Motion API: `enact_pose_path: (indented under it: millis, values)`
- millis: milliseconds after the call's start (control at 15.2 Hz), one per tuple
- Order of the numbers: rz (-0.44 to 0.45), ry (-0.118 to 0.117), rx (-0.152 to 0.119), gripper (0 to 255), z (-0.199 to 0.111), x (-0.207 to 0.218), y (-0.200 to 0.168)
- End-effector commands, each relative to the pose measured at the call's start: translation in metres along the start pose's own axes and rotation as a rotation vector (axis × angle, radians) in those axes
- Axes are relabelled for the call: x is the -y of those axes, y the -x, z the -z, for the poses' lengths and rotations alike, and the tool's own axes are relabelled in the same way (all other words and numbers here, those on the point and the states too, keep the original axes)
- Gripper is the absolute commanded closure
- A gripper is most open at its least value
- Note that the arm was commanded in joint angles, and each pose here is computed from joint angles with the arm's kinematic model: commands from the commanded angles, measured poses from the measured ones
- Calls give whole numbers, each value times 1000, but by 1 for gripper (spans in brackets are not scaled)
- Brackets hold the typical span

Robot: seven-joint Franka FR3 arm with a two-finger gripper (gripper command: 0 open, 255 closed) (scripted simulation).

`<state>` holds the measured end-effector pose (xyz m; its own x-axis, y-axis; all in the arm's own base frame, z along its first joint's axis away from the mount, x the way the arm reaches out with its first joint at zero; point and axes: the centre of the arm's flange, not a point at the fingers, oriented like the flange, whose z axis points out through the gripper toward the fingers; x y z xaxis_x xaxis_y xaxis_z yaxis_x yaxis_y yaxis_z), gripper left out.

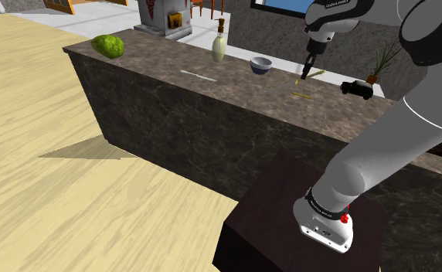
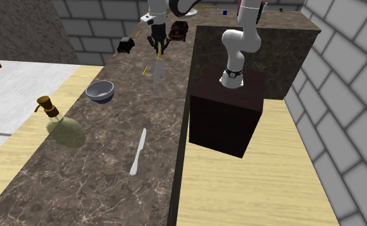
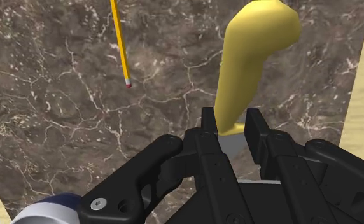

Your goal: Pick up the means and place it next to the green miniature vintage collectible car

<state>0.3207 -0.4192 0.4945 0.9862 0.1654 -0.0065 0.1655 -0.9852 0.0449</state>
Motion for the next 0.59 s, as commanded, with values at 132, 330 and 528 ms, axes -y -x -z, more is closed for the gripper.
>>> enact_pose_path:
  millis: [132,330,528]
  values:
    - [1,0,0,255,-3,-20,49]
    - [1,0,0,255,-4,-36,85]
    - [1,0,0,255,-5,-52,122]
